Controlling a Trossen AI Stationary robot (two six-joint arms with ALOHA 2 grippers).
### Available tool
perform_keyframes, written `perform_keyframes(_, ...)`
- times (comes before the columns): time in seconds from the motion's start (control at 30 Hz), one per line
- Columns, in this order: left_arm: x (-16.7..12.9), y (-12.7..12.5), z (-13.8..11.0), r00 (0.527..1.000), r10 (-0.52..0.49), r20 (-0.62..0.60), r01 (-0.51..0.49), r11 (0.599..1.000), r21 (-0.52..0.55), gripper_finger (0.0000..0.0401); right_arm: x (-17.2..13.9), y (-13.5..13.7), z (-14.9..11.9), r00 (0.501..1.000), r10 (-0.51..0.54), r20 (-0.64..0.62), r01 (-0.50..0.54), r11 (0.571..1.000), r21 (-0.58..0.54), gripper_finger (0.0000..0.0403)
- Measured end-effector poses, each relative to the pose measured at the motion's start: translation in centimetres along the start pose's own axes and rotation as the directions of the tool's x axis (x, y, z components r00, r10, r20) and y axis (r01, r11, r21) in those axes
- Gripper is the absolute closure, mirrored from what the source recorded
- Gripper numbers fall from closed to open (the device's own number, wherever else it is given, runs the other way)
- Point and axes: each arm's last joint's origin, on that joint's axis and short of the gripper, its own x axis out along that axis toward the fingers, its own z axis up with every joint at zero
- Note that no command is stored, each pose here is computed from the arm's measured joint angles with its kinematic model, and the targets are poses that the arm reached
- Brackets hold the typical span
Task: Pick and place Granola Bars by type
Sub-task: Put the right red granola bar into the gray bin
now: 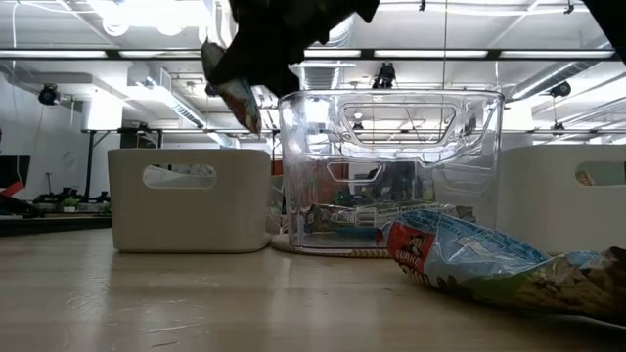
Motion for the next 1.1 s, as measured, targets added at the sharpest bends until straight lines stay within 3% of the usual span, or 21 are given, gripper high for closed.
perform_keyframes(1.1, 0.0, 0.0, 0.0, 1.0, 0.0, 0.0, 0.0, 1.0, -0.005, 0.0401, 0.82, 0.2, -0.65, 0.998, 0.035, -0.044, -0.038, 0.997, -0.072, 0.0352)
